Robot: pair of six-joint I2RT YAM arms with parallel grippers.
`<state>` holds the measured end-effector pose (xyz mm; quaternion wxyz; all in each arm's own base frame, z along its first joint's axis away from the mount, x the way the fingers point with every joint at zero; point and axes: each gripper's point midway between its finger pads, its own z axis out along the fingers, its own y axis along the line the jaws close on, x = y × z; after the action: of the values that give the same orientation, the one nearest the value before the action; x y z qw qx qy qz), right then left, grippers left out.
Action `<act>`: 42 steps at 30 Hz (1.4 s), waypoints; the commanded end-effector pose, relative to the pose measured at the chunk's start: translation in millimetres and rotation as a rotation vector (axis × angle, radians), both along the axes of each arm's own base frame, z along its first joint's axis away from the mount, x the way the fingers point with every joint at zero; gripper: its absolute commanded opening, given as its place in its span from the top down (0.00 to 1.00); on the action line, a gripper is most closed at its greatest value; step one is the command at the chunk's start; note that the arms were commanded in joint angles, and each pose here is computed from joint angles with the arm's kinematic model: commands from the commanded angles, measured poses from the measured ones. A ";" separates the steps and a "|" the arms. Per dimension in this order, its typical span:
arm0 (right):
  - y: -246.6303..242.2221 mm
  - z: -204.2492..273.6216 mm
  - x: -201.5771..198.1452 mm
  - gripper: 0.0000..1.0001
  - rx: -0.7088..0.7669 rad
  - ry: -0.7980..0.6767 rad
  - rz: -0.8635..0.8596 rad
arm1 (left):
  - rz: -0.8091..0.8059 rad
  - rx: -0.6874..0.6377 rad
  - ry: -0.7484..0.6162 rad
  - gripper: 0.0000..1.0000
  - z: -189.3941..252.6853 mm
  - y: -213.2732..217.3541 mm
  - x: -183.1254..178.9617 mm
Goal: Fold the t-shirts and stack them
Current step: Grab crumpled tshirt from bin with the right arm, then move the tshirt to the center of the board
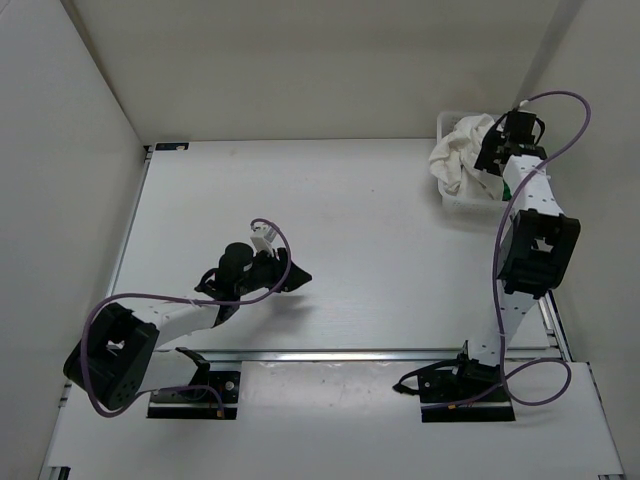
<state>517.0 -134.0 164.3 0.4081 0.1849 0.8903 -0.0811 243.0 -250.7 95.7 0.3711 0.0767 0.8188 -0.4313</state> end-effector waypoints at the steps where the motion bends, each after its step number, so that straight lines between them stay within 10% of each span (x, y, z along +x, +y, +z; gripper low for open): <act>1: 1.3 10.8 18.9 0.44 0.006 -0.049 0.050 | -0.012 -0.015 -0.026 0.49 5.9 -2.1 1.1; 10: 12.6 42.1 21.4 1.00 0.034 -0.142 0.057 | 0.005 -0.015 -0.019 0.50 7.0 1.6 3.5; 24: 223.1 388.0 -124.2 1.00 -0.019 -0.889 0.572 | 0.074 -0.086 -0.071 0.49 60.1 3.8 18.0; 31: 309.4 476.8 -226.2 1.00 0.007 -1.167 0.781 | 0.215 -0.139 -0.078 0.48 77.4 44.9 35.0; 37: 314.2 461.3 -240.1 1.00 0.040 -1.190 0.912 | 0.348 -0.144 -0.093 0.47 80.4 90.5 43.3; 42: 244.8 319.2 -204.0 1.00 0.303 -1.037 0.930 | 0.376 -0.118 -0.064 0.46 66.1 98.9 40.0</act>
<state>324.7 121.5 519.6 0.7664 -0.1331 0.5884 0.2209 291.0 -153.3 178.5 0.4950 -0.0813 0.7646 -0.4046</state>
